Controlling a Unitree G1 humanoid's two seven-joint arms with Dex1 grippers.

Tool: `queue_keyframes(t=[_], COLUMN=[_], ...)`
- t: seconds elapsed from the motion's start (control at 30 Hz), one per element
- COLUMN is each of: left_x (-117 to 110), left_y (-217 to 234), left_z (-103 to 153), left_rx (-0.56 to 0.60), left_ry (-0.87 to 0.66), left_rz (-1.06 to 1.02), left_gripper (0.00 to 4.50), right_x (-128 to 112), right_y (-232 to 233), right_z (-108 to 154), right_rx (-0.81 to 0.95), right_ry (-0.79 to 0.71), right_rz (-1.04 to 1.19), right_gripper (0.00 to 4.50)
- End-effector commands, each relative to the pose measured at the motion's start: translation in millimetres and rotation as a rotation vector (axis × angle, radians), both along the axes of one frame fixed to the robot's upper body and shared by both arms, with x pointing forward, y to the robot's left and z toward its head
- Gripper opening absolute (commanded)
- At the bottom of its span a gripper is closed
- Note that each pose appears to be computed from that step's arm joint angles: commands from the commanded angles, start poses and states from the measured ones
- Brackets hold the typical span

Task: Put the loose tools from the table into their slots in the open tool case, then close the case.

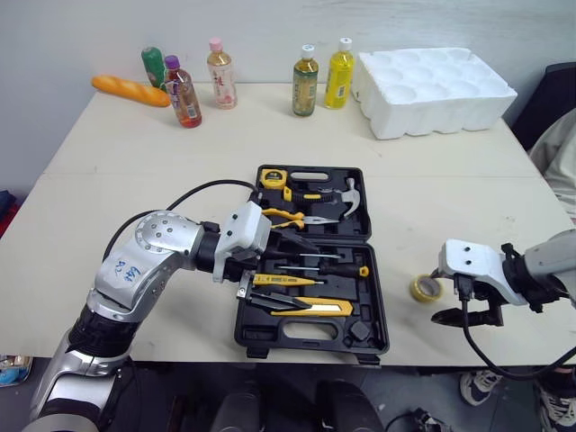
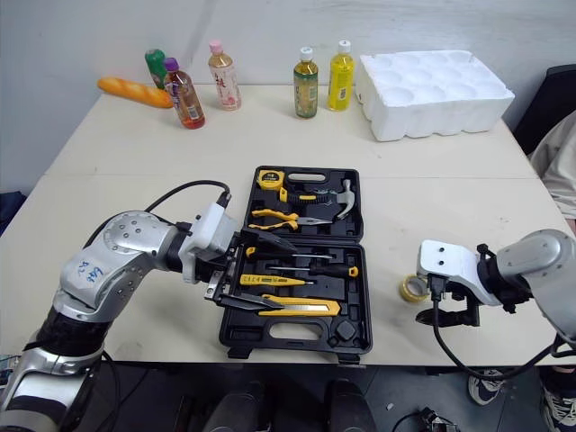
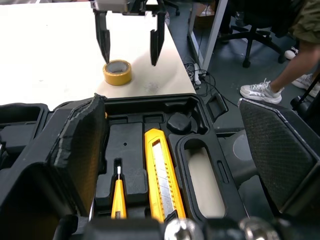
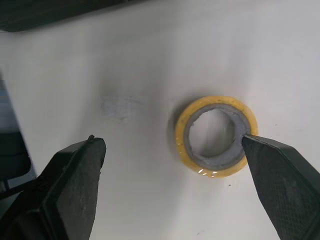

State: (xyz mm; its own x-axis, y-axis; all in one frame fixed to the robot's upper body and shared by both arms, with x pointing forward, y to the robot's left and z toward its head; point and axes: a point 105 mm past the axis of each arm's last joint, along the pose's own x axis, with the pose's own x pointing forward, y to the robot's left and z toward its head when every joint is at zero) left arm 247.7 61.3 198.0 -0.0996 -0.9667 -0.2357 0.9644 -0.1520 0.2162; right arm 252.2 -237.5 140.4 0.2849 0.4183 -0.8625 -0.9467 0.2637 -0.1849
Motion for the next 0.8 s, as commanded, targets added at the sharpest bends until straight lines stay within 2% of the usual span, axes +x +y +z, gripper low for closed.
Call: queue_keyframes(t=[0.03,0.47,0.57,0.63,0.8], left_x=[-3.9,-3.1,-4.0,-4.2,-4.1], left_y=[-3.6,-7.5,-8.3,-8.7,-9.7], left_z=[6.5,7.2,6.7,6.3,6.5], left_rx=[-0.010,-0.012,-0.014,-0.014,-0.021], left_ry=[-0.043,-0.053,-0.053,-0.054,-0.057], left_rz=[-0.024,-0.032,-0.033,-0.032,-0.033], left_gripper=[4.46,4.46,4.50,4.50,4.50], right_x=[-2.7,6.5,9.0,8.5,6.6], right_y=[4.7,11.8,12.6,11.1,11.6], right_z=[0.5,-20.6,-20.2,-20.4,-15.9], right_rx=[0.005,-0.002,-0.008,-0.022,-0.012], right_ry=[-0.010,-0.001,-0.015,-0.021,-0.033], right_rz=[0.017,0.025,0.033,0.046,0.051], right_gripper=[4.50,4.50,3.67,2.73,0.06])
